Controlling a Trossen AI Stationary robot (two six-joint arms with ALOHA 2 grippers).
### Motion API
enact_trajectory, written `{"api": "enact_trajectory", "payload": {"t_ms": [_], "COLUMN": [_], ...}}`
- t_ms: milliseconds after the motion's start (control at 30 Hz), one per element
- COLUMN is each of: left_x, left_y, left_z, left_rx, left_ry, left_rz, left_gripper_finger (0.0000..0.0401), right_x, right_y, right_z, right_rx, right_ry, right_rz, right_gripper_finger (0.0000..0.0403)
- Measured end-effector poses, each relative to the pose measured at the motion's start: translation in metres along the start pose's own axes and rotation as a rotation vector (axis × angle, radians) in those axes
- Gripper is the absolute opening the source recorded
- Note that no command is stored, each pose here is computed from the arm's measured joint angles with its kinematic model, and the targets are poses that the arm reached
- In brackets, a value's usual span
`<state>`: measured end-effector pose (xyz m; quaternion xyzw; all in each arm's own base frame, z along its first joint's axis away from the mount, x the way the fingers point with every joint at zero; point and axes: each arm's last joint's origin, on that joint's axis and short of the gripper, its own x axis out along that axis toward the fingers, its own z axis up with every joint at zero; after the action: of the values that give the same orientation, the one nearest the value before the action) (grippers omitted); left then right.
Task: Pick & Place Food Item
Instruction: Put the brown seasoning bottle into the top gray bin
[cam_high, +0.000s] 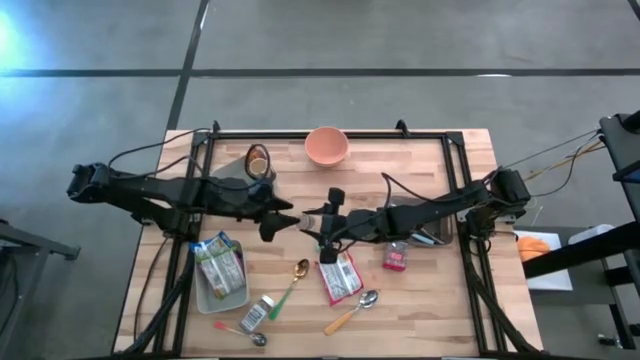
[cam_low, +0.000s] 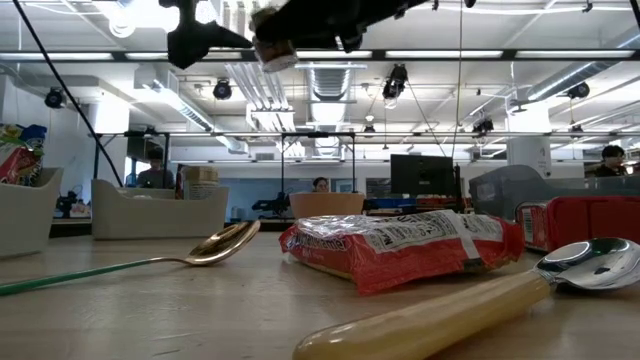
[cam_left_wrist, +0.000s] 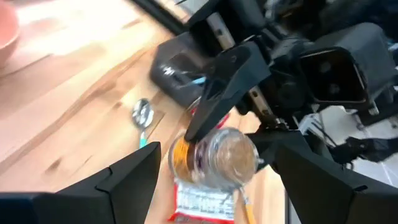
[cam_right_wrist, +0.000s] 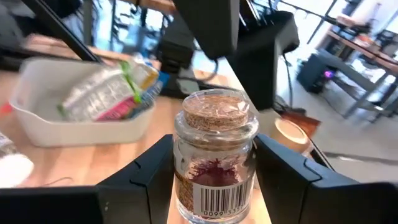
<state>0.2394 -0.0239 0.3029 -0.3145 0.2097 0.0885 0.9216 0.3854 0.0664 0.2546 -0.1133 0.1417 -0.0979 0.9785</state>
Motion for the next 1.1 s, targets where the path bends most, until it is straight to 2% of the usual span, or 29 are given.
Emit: {"api": "enact_trajectory", "payload": {"t_ms": [167,433,567,867,1100], "left_x": [-0.003,0.007,0.024,0.042,0.063], "left_y": [0.004,0.007,0.005,-0.013,-0.016], "left_z": [-0.001,-0.002,-0.002,0.017,0.015], "left_rx": [-0.068,-0.160,-0.153,-0.097,-0.091], "left_ry": [0.003,0.010,0.030,0.037,0.099], "left_rz": [0.120,0.166,0.205,0.248,0.310], "left_gripper_finger": [0.0317,0.0317,0.0317,0.0318,0.0318], "right_x": [0.001,0.001,0.001,0.000,0.000], "right_y": [-0.002,-0.002,-0.003,-0.004,-0.005], "right_z": [-0.003,-0.006,-0.009,-0.016,-0.016], "right_rx": [-0.041,-0.071,-0.082,-0.069,-0.076], "right_ry": [0.034,0.064,0.091,0.159,0.171], "right_rz": [-0.068,-0.082,-0.102,-0.152,-0.193], "right_gripper_finger": [0.0179,0.0179,0.0179,0.0179,0.0179]}}
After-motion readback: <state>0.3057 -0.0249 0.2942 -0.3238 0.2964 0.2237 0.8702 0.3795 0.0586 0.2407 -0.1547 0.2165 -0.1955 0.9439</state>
